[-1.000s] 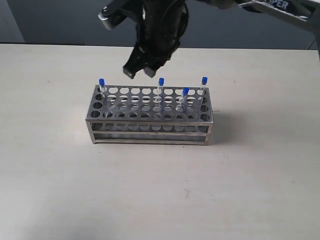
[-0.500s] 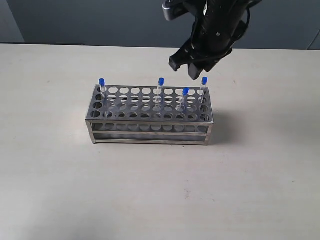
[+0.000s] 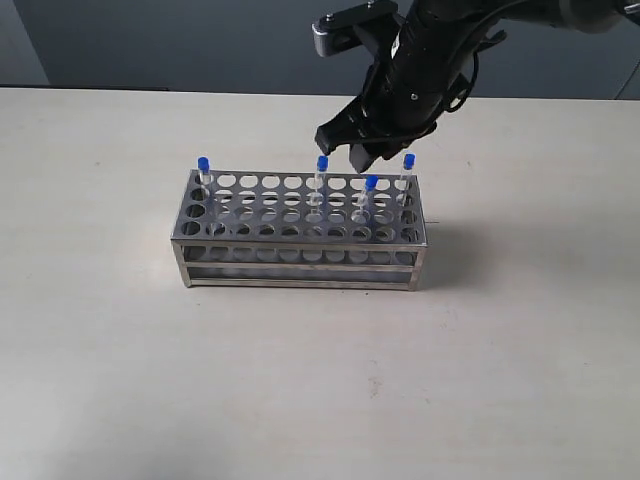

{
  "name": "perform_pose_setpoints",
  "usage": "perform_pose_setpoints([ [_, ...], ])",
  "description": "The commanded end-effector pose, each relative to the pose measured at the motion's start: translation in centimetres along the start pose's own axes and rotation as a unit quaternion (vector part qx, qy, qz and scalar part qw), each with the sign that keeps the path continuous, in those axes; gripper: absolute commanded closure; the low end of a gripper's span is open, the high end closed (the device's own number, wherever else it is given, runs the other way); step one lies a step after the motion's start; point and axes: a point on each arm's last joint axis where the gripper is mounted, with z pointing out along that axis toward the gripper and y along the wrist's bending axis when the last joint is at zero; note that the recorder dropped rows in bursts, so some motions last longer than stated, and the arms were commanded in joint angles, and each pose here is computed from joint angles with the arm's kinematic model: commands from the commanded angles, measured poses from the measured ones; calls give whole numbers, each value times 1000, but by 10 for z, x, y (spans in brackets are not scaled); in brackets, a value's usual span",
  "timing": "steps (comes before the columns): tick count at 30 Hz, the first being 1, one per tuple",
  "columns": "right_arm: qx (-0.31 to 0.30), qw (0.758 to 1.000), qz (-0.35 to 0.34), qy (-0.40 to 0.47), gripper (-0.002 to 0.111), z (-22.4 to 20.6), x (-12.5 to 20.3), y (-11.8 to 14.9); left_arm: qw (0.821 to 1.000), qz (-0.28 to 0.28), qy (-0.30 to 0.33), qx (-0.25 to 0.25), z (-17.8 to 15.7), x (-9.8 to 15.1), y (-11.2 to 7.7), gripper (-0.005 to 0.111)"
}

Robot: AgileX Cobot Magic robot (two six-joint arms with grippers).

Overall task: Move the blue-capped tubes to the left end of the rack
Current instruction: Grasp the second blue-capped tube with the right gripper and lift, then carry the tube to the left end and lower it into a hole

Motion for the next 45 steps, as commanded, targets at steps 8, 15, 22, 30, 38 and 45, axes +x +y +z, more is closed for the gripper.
perform_pose_setpoints([
  [8, 3, 1000, -2, 21, 71, 31, 2, -4, 1000, 1, -2, 6, -1, -1, -1, 106],
  [15, 4, 1000, -2, 14, 109, 31, 1, -4, 1000, 1, -2, 6, -1, -1, -1, 106],
  [22, 5, 1000, -4, -11, 109, -5, 0, -2, 1000, 1, -2, 6, -1, -1, -1, 106],
  [30, 7, 998, -9, -62, 109, -61, 1, 2, 1000, 1, -2, 6, -1, -1, -1, 106],
  [38, 1, 992, -68, -110, 109, -92, 0, 28, 1000, 1, -2, 6, -1, -1, -1, 106],
  [45, -59, 972, -159, -165, 109, -89, -26, 68, 1000, 1, -2, 6, -1, -1, -1, 106],
])
